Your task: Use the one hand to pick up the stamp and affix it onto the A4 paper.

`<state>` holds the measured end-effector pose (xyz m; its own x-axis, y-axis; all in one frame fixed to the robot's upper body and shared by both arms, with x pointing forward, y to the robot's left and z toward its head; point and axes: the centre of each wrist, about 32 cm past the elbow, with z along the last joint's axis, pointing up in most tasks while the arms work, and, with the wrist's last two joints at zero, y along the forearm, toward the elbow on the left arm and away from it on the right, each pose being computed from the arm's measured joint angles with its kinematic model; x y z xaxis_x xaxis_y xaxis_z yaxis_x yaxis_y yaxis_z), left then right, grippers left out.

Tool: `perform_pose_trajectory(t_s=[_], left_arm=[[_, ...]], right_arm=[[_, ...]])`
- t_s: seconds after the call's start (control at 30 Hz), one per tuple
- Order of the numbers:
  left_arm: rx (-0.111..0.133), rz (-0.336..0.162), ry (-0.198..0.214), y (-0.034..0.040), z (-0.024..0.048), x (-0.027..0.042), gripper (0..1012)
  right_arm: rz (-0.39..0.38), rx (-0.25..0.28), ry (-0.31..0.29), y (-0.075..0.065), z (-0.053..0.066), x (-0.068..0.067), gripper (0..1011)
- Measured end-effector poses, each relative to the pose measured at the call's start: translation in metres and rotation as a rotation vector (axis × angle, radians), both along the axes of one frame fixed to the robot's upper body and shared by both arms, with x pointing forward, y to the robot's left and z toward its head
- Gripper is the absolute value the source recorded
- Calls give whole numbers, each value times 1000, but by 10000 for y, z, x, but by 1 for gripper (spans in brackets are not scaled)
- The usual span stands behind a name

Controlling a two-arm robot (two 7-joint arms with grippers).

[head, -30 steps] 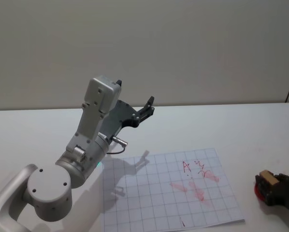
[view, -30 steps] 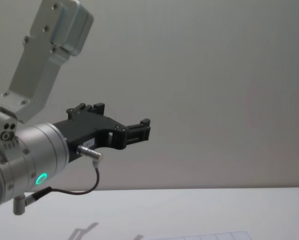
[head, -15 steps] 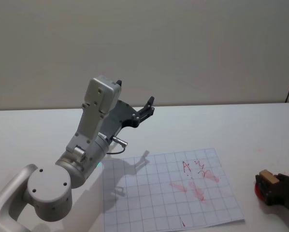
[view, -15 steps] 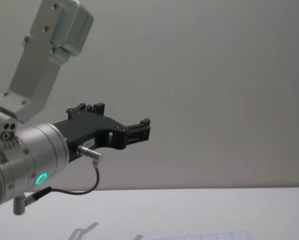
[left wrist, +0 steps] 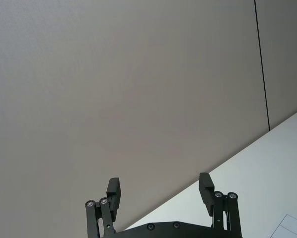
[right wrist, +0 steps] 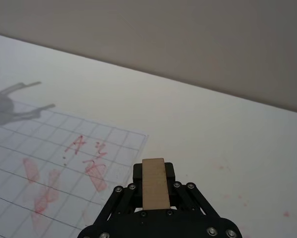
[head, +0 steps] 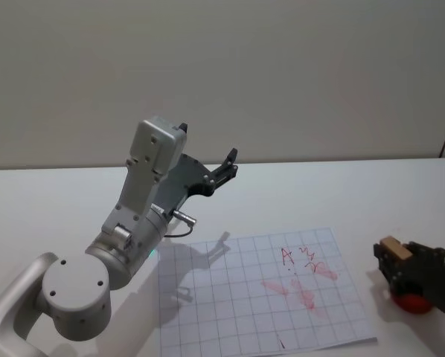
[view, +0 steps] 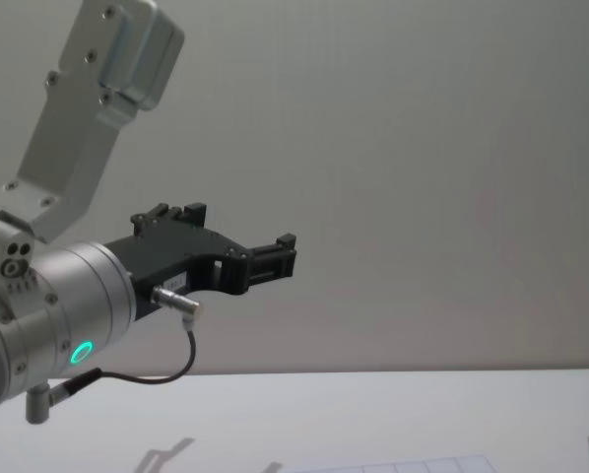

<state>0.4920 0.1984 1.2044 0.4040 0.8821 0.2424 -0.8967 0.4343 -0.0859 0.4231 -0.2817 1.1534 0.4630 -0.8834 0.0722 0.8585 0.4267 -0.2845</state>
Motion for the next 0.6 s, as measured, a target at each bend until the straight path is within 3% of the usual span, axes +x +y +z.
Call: perform_pose_trajectory(t_s=[0.3, 0.6], left_arm=[[0, 0, 0, 0, 0, 0, 1001], [0, 0, 0, 0, 0, 0, 1001]], right_arm=[[107, 78, -74, 126, 71, 89, 219], [231, 142, -87, 271, 51, 210, 219]])
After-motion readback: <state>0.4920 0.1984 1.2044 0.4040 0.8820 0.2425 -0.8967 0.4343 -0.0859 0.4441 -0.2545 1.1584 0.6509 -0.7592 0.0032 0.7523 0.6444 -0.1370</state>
